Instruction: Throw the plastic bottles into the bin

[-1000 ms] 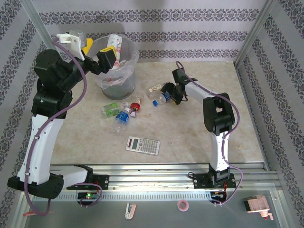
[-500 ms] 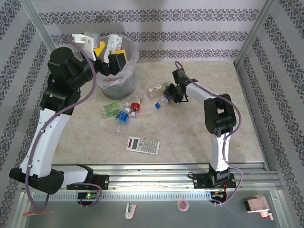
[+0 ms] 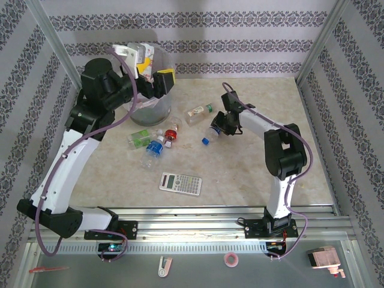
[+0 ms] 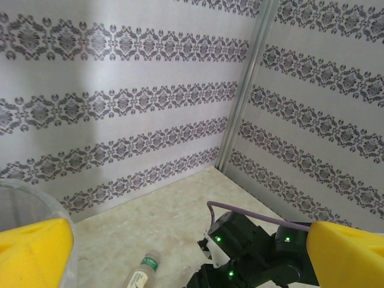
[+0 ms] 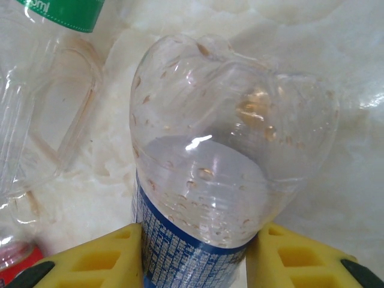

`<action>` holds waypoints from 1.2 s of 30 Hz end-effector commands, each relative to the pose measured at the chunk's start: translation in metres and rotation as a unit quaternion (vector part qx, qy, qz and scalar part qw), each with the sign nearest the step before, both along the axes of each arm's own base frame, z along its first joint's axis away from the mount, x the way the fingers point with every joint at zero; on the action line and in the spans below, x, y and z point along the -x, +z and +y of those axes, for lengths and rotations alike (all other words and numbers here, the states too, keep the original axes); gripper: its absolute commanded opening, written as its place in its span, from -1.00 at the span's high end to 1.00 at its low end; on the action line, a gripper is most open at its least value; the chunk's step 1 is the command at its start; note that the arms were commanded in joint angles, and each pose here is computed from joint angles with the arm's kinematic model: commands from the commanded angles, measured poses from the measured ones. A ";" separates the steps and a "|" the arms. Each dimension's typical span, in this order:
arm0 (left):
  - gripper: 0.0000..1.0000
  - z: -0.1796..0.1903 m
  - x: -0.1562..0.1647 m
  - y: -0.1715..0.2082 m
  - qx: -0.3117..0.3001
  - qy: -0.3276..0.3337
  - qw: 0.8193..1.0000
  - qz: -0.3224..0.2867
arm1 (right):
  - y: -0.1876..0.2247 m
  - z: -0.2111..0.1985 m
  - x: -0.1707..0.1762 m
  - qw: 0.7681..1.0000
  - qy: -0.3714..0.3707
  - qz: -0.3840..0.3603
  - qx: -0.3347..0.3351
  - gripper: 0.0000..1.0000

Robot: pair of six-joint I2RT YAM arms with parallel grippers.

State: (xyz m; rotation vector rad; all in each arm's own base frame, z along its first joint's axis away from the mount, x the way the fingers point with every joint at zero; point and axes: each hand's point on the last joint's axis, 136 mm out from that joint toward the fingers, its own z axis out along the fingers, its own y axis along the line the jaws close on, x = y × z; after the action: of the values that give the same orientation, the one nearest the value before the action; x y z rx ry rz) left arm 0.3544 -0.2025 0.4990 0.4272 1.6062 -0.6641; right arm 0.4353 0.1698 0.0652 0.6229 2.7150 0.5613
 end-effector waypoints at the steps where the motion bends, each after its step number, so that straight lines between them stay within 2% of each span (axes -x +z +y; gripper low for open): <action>1: -1.00 -0.019 0.001 -0.004 0.008 -0.029 1.000 -0.003 | 0.021 -0.002 0.009 0.999 0.020 -0.024 0.013 0.40; 17: -1.00 -0.078 -0.004 -0.049 0.013 -0.109 0.992 0.063 | 0.100 -0.009 0.026 0.990 0.062 -0.126 0.020 0.45; 23: -1.00 -0.100 -0.003 -0.068 0.019 -0.154 0.983 0.100 | 0.141 -0.009 0.031 0.979 0.085 -0.186 0.017 0.47; 36: -1.00 -0.135 -0.006 -0.106 0.035 -0.223 0.958 0.177 | 0.227 0.008 0.045 0.943 0.141 -0.299 -0.035 0.51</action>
State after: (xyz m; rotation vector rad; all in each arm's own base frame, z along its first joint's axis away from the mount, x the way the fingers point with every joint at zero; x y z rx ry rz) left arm 0.3708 -0.3238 0.3736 0.6117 1.8983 -1.1057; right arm 0.3940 0.1659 0.2612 0.1442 2.2950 0.7146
